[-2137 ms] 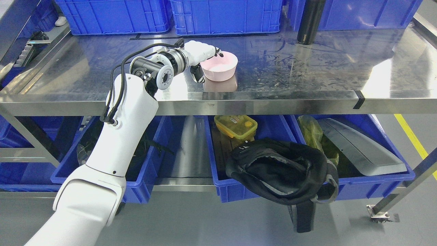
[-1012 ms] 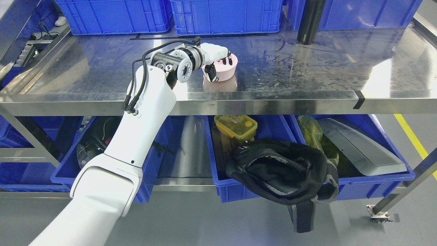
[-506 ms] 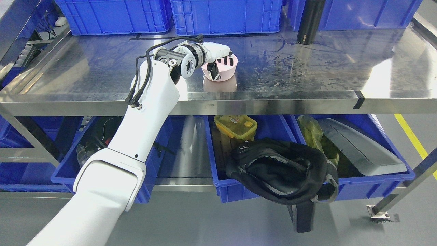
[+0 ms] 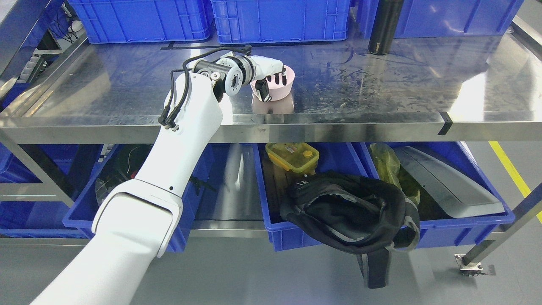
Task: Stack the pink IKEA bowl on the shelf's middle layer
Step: 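Close the left hand fingers on the pink bowl's rim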
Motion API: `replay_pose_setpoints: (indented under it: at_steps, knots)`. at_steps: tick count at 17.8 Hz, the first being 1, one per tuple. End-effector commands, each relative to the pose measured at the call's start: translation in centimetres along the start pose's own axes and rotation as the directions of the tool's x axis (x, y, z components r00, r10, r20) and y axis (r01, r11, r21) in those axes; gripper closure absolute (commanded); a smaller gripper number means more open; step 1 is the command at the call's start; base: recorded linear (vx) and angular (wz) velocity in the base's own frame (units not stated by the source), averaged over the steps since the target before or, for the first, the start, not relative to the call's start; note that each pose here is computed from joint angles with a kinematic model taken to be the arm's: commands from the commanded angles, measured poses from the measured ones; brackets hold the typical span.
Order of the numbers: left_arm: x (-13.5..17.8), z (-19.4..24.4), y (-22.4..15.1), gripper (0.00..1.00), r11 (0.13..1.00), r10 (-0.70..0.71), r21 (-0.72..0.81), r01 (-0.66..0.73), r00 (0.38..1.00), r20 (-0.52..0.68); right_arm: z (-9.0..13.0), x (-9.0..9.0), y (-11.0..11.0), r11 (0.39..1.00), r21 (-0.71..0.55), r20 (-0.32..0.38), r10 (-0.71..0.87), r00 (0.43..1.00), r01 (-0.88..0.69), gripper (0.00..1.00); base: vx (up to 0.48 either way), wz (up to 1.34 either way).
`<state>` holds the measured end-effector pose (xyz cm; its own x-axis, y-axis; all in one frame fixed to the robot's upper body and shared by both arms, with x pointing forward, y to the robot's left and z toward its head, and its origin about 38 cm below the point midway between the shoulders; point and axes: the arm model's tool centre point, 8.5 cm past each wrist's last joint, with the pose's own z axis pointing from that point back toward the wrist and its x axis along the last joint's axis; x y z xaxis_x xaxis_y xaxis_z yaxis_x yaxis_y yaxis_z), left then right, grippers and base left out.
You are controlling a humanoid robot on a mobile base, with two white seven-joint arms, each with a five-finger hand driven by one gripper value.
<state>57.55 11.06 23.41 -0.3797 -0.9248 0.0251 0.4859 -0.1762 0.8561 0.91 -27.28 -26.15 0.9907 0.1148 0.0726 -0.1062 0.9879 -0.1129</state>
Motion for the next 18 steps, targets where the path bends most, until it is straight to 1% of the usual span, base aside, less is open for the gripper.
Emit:
replay_pose_setpoints:
  at_steps: [1,6,9,10,12,13,18]
  knots:
    - [-2.8,-1.1,-1.0,0.5,0.996,0.02,-0.083,-0.025,0.998,-0.067,0.0,-1.0,-1.0,1.0,-0.015,-0.007,0.002,1.0,-0.002,0.0,0.0,0.0]
    - [-3.3,-1.4,-1.8,0.6,0.992,0.025,-0.118,-0.034,0.997,-0.076,0.0,-1.0,-1.0,1.0,-0.015,-0.007,0.002,1.0,-0.002,0.0,0.0,0.0]
    - [-3.5,-1.5,-2.2,0.61,0.991,0.031,-0.131,-0.041,0.996,-0.078,0.0,-1.0,-1.0,1.0,-0.015,-0.007,0.002,1.0,-0.002,0.0,0.0,0.0]
    - [-3.5,-1.5,-2.3,0.62,0.99,0.036,-0.132,-0.046,0.996,-0.077,0.0,-1.0,-1.0,1.0,-0.015,-0.007,0.001,1.0,-0.001,0.0,0.0,0.0]
    - [-3.5,-1.5,-2.2,0.69,0.99,0.036,-0.133,-0.045,0.997,-0.069,0.0,-1.0,-1.0,1.0,-0.015,-0.007,0.002,1.0,-0.002,0.0,0.0,0.0]
    - [-3.6,-1.4,-2.3,0.74,0.99,0.042,-0.13,-0.049,0.997,-0.059,0.0,-1.0,-1.0,1.0,-0.015,-0.007,0.002,1.0,-0.002,0.0,0.0,0.0]
    - [-4.2,-0.9,-1.2,0.83,0.993,0.094,-0.068,-0.096,0.995,-0.038,0.0,-1.0,-1.0,1.0,-0.015,-0.007,0.002,1.0,-0.002,0.0,0.0,0.0]
